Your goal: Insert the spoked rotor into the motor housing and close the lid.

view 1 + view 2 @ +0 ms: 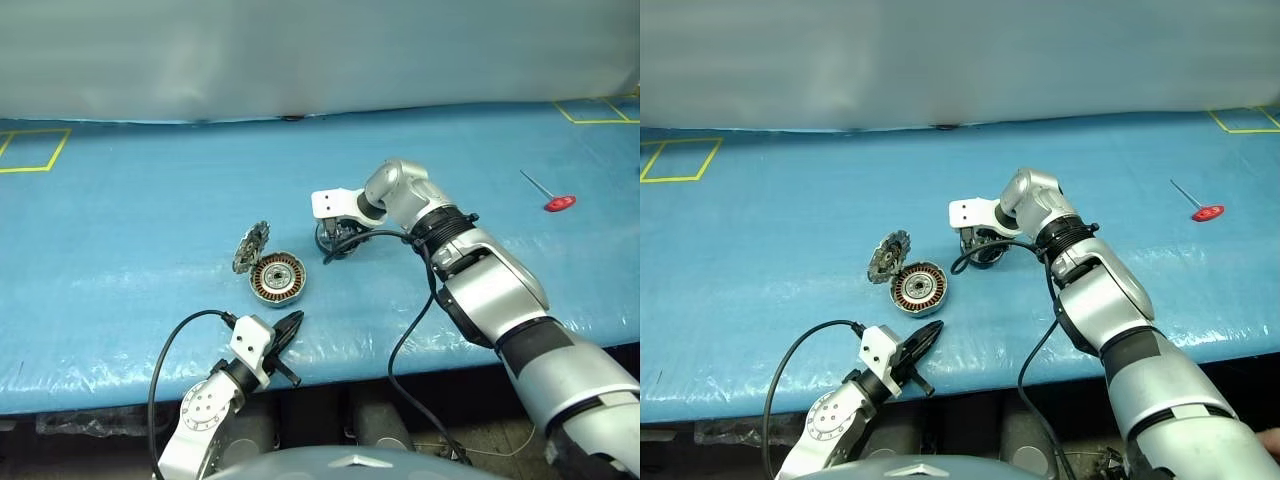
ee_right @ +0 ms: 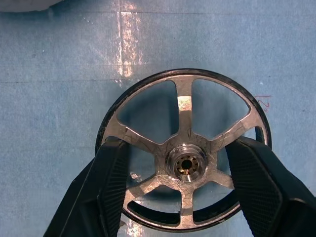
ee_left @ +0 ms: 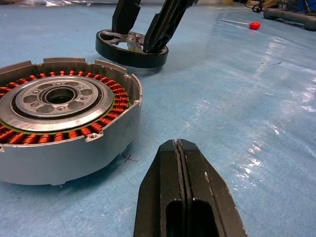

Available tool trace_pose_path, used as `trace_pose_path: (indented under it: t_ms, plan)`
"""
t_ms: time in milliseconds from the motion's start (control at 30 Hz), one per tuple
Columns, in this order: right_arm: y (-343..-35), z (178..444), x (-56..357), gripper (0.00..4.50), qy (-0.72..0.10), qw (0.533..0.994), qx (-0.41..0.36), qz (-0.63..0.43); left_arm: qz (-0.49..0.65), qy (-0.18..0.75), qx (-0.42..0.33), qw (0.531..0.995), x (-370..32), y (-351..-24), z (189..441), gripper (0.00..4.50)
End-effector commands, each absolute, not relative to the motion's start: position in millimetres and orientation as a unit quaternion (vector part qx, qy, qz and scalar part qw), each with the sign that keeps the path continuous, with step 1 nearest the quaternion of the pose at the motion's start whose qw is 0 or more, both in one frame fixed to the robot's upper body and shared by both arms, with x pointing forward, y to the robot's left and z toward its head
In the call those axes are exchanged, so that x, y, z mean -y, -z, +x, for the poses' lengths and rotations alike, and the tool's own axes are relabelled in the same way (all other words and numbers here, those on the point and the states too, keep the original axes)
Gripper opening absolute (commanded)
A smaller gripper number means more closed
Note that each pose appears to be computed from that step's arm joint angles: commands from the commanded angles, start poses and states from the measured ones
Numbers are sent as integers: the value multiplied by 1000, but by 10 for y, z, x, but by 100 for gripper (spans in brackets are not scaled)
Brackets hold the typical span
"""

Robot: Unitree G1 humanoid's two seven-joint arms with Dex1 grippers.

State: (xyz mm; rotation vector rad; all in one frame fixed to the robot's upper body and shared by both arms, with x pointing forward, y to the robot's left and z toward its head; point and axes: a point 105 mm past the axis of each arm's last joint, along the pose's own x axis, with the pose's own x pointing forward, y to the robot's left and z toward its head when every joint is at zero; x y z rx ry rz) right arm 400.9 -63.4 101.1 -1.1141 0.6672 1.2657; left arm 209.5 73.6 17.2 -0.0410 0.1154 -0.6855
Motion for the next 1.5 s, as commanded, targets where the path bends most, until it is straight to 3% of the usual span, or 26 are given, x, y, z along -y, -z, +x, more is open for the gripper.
trace_pose_path:
  t_ms: [33, 133, 533, 967, 1267, 1500]
  plan:
    - [-1149, 4045, 553, 213, -550, 616, -268, -496, -25, 342, -58, 938, -684, -166, 2055, 0]
    - [-1159, 4049, 551, 170, -549, 616, -266, -498, -25, 343, -58, 937, -681, -166, 2058, 0]
    - [-1232, 4035, 465, 170, -561, 613, -240, -503, -24, 345, -58, 937, -681, -162, 2068, 0]
    - [-1626, 4108, 266, 170, -541, 636, -126, -535, -22, 344, -56, 937, -687, -176, 2109, 0]
    - [-1810, 3902, 221, 170, -540, 623, -38, -565, -22, 331, -36, 943, -725, -268, 2201, 0]
    - [-1791, 3684, 277, 170, -547, 624, -23, -558, -17, 325, -24, 945, -761, -327, 2241, 0]
